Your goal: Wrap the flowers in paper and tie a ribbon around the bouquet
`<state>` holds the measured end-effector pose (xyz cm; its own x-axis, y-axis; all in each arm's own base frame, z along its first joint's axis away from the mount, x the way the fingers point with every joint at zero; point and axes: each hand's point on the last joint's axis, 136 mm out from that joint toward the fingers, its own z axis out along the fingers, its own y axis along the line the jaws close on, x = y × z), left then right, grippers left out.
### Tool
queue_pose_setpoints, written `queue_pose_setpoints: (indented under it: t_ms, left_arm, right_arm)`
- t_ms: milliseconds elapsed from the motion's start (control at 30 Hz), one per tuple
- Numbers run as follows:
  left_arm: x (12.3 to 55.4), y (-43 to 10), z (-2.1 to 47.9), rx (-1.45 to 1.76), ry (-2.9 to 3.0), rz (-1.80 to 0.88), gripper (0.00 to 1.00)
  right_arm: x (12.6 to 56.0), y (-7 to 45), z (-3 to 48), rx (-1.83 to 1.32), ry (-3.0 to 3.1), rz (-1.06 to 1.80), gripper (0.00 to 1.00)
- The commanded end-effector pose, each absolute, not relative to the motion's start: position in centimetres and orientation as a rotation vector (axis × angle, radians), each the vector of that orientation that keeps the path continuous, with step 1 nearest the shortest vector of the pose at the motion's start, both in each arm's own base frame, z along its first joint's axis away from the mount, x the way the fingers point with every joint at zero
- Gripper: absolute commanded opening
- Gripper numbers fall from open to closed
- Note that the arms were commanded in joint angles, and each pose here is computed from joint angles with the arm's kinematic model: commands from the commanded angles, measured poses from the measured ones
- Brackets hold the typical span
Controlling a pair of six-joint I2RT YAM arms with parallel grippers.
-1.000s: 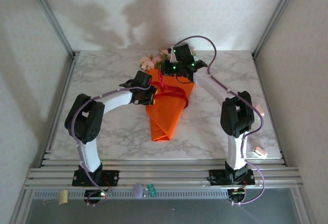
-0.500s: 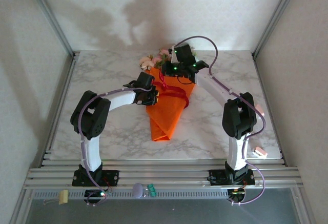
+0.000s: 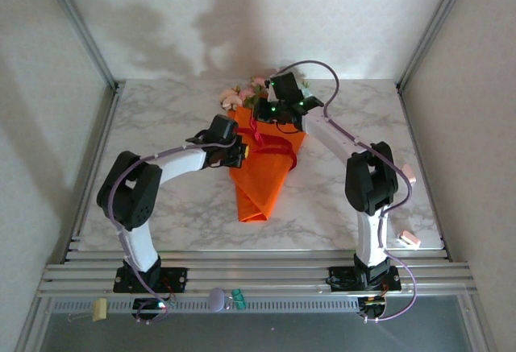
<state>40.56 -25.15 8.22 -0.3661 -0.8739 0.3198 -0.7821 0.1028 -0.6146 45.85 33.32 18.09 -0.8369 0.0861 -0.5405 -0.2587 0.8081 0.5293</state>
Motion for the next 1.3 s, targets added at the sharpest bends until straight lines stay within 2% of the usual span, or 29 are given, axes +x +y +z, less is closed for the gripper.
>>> queue_pose_setpoints:
  t_ms: [0,333,633,800,1033,1267]
  left_arm:
    - [39.3,-26.0,10.2,-1.61,2.253,-1.2,0.0]
    - [39.7,-25.6,11.0,-1.58,2.227,-1.194,0.0]
    - [40.3,-26.0,12.3,-1.529,2.215,-1.234,0.0]
    - [40.4,-26.2,12.7,-1.514,2.218,-1.242,0.0]
    - [39.8,-26.0,13.0,-1.518,2.222,-1.232,0.0]
    - [39.9,-25.9,13.6,-1.492,2.213,-1.238,0.0]
  right_arm:
    - [45.7,34.0,16.6,-0.096,2.484,0.78,0.0]
    - [45.7,33.4,13.7,-0.088,2.533,0.69,0.0]
    - [40.9,33.4,9.5,-0.21,2.685,0.683,0.0]
    - [39.7,33.0,8.6,-0.27,2.742,0.679,0.0]
    - [41.3,31.6,9.4,-0.227,2.719,0.655,0.0]
    - [40.5,33.8,8.6,-0.366,2.787,0.796,0.0]
